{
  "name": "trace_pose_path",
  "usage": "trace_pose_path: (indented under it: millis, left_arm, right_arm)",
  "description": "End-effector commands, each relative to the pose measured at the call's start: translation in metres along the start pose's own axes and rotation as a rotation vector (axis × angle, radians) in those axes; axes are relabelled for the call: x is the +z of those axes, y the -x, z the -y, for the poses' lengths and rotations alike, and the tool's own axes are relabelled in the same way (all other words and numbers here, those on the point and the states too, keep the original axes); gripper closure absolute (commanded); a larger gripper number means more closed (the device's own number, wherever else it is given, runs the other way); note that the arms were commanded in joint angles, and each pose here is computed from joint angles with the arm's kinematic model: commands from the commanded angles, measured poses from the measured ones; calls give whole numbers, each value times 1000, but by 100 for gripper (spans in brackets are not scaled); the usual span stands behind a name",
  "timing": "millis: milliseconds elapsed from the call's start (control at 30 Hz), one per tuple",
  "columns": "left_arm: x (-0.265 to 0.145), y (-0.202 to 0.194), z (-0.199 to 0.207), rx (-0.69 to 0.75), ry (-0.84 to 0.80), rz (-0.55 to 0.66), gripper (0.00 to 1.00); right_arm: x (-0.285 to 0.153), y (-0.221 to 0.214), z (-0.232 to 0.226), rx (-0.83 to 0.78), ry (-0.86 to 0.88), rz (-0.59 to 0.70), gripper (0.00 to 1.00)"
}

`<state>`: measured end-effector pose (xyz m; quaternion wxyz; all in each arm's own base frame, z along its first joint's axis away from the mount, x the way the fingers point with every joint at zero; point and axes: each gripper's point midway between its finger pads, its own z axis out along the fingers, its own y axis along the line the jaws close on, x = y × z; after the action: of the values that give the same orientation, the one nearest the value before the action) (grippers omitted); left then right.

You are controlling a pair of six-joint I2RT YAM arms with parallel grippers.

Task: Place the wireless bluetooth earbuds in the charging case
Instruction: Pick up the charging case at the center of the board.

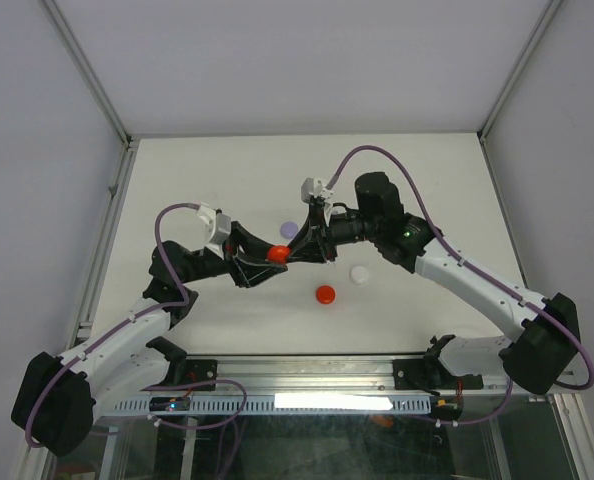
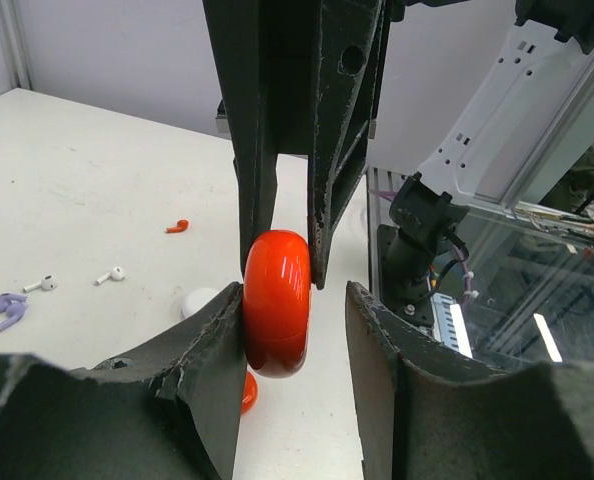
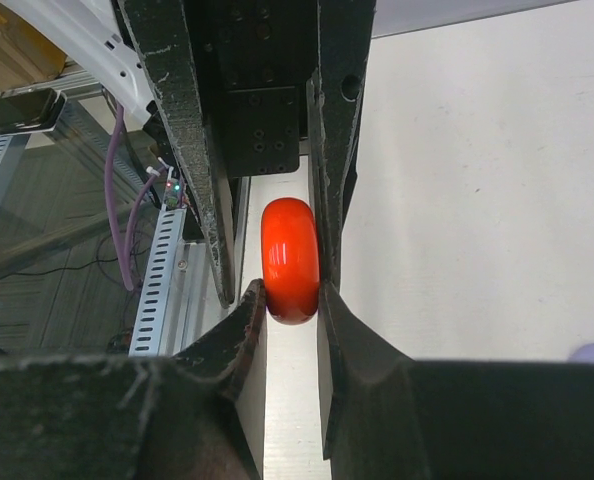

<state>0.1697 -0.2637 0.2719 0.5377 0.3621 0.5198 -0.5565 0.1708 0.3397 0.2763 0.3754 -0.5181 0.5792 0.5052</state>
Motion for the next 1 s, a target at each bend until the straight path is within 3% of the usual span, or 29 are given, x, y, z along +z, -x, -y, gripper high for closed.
trace_pose_path:
  millis: [0,467,967]
  left_arm:
    - [1,15,7,74,-23,52,57]
    - [-1,16,-1,53,39,73,60]
    - [-1,19,2,36,27,97,85]
  right_arm:
    - [-8,32,-2,-104,-42,72,100]
    - [-13,38,-5,-119,-53,92,100]
    - [-15,41,-6,-127,-57,113,100]
